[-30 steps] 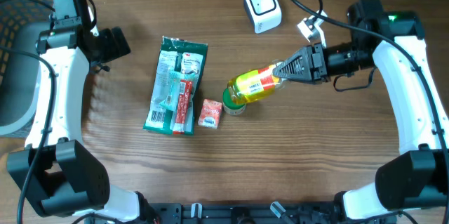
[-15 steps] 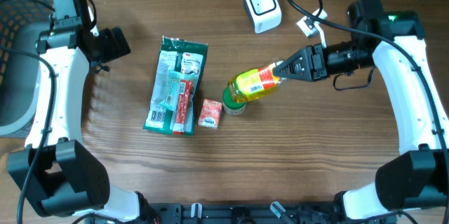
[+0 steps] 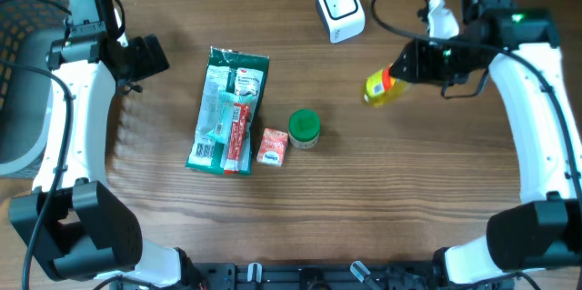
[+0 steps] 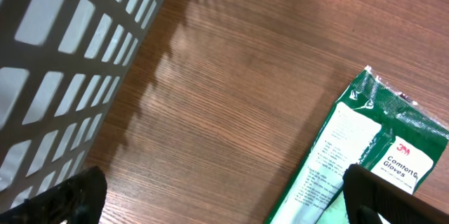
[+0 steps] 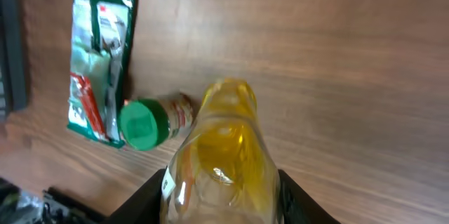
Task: Scan the item barcode
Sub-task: 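Carry the bottle to the scanner and hold its label before it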
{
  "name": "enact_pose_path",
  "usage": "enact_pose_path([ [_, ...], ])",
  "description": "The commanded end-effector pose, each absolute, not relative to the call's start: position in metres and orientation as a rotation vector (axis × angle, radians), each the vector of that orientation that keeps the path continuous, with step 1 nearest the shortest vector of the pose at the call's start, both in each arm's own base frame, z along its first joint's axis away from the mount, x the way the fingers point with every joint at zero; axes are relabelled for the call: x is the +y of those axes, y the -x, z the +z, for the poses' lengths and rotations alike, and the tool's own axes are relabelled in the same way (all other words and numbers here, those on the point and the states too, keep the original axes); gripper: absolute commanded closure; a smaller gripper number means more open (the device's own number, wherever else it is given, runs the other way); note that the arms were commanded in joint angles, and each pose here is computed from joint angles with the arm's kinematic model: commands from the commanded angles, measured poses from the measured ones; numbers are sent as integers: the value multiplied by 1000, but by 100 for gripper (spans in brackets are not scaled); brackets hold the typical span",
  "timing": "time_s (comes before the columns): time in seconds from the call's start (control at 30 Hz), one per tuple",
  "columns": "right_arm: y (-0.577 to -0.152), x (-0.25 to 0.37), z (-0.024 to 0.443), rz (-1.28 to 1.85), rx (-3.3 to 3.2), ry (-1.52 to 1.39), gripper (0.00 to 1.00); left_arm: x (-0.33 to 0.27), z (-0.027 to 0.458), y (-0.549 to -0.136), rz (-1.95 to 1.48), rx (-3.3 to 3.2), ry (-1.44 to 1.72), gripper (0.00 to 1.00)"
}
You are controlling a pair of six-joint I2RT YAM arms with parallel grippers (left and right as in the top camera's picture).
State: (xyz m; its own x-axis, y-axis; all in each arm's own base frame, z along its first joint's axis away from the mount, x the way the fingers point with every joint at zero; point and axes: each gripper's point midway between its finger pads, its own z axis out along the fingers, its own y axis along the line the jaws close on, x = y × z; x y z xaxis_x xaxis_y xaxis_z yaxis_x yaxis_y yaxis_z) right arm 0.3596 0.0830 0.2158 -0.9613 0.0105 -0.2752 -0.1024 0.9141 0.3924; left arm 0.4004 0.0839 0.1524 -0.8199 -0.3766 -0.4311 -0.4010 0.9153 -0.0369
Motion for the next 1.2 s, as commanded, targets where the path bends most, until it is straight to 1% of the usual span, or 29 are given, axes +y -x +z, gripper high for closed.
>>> enact_pose_path([
  [0.0,-376,70,273,441,2690,24,89,84,156,-403,66,2624,567,0],
  [0.1,-387,67,307,346,2616,44,88,84,156,-403,66,2624,567,0],
  [0.17,-401,77,319,313,2547,124,88,85,156,-402,66,2624,567,0],
  [0.23,-416,88,320,289,2497,192,88,84,156,-403,66,2624,567,0],
  [0.3,-435,107,319,245,2430,317,91,84,156,-403,66,2624,567,0],
  [0.33,-447,118,317,194,2392,377,91,84,156,-403,66,2624,567,0],
  [0.37,-458,124,314,118,2363,400,94,84,156,-403,66,2624,567,0],
  [0.4,-470,126,312,20,2338,398,96,84,156,-403,66,2624,567,0],
  [0.6,-522,140,289,-456,2200,356,96,84,156,-403,66,2624,567,0],
  [0.77,-550,139,259,-782,2108,252,95,85,156,-402,66,2624,567,0],
  [0.9,-562,156,217,-837,2113,267,96,84,156,-403,66,2624,567,0],
  [1.03,-568,160,198,-987,2048,233,96,84,156,-403,66,2624,567,0],
  [1.17,-566,177,185,-1002,2033,254,96,84,156,-403,66,2624,567,0],
])
